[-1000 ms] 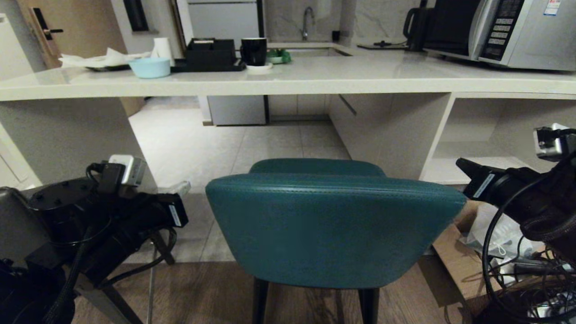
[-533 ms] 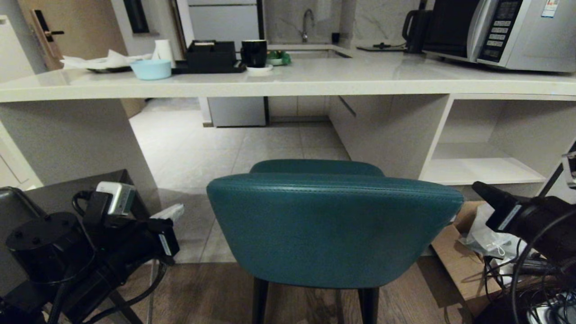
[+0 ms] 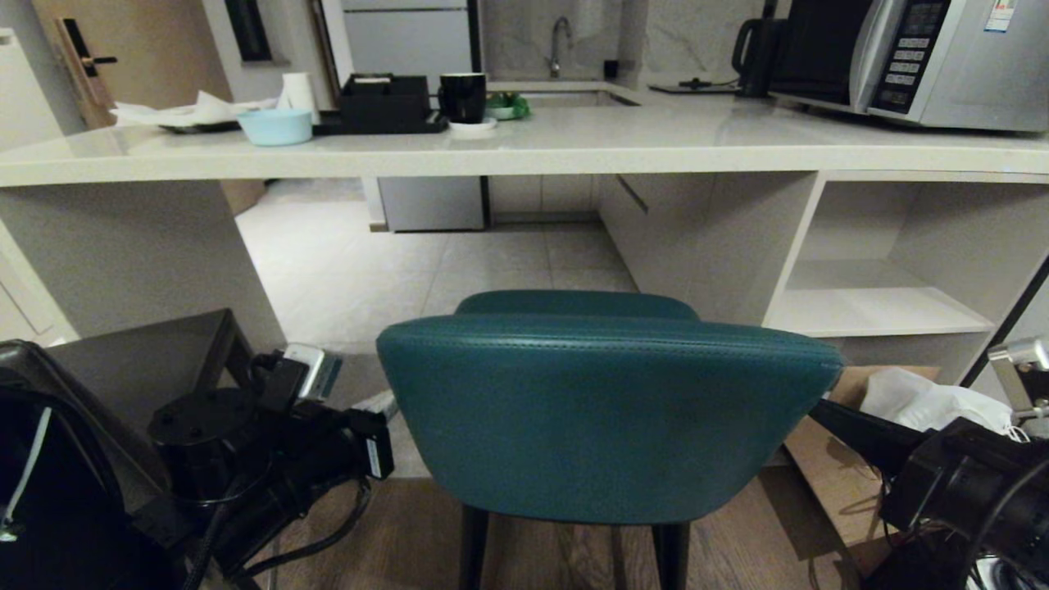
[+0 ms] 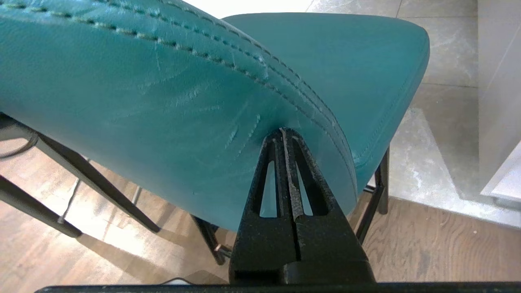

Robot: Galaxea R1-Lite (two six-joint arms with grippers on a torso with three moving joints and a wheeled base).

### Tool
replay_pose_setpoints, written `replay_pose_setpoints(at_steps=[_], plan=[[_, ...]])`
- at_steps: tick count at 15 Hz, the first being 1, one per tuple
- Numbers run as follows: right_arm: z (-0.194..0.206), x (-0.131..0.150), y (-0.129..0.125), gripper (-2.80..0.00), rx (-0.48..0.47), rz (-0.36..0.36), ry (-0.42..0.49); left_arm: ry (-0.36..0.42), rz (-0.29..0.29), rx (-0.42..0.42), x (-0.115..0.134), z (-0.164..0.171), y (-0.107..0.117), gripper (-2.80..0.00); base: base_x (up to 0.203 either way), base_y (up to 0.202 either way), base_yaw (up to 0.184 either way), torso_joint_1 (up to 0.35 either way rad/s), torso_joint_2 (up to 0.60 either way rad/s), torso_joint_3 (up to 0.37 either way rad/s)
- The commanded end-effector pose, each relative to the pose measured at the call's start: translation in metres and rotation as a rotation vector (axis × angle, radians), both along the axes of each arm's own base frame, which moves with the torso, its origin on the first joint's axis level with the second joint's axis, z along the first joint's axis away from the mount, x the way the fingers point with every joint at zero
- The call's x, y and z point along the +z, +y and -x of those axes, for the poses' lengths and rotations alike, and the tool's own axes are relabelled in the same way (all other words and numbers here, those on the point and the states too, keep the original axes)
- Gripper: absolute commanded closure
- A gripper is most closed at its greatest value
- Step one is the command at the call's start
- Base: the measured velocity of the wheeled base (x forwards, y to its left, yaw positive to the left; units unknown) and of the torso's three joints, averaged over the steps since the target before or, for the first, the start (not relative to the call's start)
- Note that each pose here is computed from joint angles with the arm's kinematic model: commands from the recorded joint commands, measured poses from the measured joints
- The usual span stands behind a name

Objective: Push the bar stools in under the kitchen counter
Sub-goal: Push the blue chair back under the dining table

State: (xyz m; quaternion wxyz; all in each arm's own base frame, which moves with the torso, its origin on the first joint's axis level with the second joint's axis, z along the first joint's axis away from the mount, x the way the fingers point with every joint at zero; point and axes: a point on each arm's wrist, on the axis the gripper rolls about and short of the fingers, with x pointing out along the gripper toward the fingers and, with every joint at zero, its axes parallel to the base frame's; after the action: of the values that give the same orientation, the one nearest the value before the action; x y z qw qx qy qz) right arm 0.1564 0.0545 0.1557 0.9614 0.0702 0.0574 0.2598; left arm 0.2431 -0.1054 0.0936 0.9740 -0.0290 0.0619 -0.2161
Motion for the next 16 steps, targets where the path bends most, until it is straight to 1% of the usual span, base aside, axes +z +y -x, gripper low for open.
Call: replay_pose_setpoints(at_steps=[1, 3, 4, 7, 12, 16], plan=[[-0.017, -0.006, 0.007, 0.0, 0.008, 0.015, 0.041, -0.008, 0.003, 0.021, -0.008, -0.023, -0.004, 0.0, 0.0, 0.0, 0.0, 0.0, 0.0, 0.0], [-0.03, -0.007, 0.011, 0.0, 0.01, 0.019, 0.054, -0.019, 0.0, 0.064, -0.014, -0.043, 0.002, 0.0, 0.0, 0.0, 0.0, 0.0, 0.0, 0.0], [-0.035, -0.007, 0.013, 0.0, 0.012, 0.021, 0.059, -0.025, 0.0, 0.073, -0.014, -0.047, 0.004, 0.0, 0.0, 0.0, 0.0, 0.0, 0.0, 0.0], [-0.046, -0.008, 0.017, 0.0, 0.017, 0.023, 0.064, -0.053, 0.011, 0.078, -0.009, -0.053, 0.003, 0.0, 0.0, 0.0, 0.0, 0.0, 0.0, 0.0], [-0.067, -0.016, 0.024, 0.0, 0.019, 0.035, 0.094, -0.135, 0.042, 0.077, 0.008, -0.065, -0.002, 0.0, 0.0, 0.0, 0.0, 0.0, 0.0, 0.0], [-0.086, -0.021, 0.032, 0.0, 0.027, 0.038, 0.099, -0.136, 0.043, 0.068, 0.012, -0.062, -0.004, 0.0, 0.0, 0.0, 0.0, 0.0, 0.0, 0.0]])
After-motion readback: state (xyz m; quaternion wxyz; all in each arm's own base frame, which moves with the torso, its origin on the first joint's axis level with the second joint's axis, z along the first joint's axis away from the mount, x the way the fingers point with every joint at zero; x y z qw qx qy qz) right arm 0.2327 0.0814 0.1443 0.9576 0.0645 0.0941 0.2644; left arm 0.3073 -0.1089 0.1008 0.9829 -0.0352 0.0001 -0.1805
